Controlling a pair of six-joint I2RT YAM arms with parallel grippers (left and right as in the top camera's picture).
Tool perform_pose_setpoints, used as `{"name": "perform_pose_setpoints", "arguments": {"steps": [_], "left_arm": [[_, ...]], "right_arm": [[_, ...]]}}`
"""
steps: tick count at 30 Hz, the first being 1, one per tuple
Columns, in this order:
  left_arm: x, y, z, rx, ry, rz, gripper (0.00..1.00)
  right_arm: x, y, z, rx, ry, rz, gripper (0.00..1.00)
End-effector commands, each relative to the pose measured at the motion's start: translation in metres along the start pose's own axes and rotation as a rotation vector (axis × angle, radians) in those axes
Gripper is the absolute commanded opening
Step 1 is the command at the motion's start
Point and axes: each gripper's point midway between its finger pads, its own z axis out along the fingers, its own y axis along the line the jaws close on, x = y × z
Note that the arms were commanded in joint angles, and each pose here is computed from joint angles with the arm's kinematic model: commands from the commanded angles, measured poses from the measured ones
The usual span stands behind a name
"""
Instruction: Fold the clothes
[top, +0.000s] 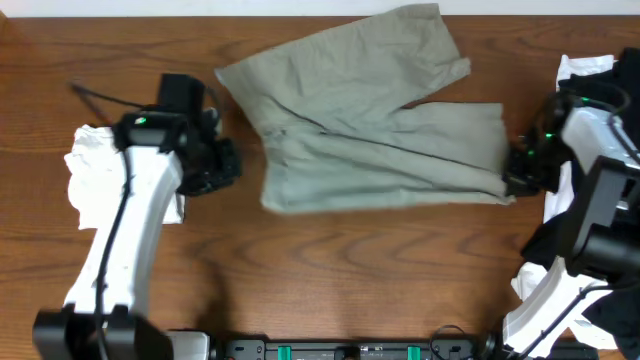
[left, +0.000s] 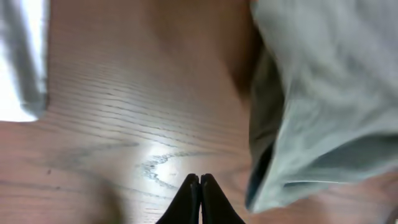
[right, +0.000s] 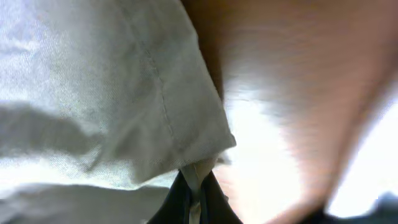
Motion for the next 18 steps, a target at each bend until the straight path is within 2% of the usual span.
{"name": "perform_pose_setpoints", "arguments": {"steps": [1, 5, 11, 15, 17, 18], "left_arm": [[0.014, -0.015, -0.007, 0.076, 0.050, -0.028, 0.06], [0.041, -0.026, -0.008, 0.111, 0.157, 0.022, 0.06], [0.034, -0.010, -0.004, -0.005, 0.110, 0.062, 0.08], [0.017, 0.012, 0.004, -0.128, 0.031, 0.026, 0.40], [0.006, 0.007, 0.011, -0.103, -0.011, 0.007, 0.58], [0.000, 0.005, 0.014, -0.091, -0.034, 0.011, 0.63]], "right_arm": [[0.003, -0.017, -0.014, 0.070, -0.010, 0.026, 0.01], [0.014, -0.010, -0.020, 0.043, 0.020, -0.013, 0.01], [0.015, -0.006, -0.028, 0.021, 0.000, -0.020, 0.01], [0.016, -0.006, -0.028, 0.020, 0.001, -0.035, 0.01], [0.017, -0.006, -0.028, 0.018, 0.004, -0.036, 0.01], [0.017, -0.004, -0.028, 0.008, 0.007, -0.036, 0.01]]}}
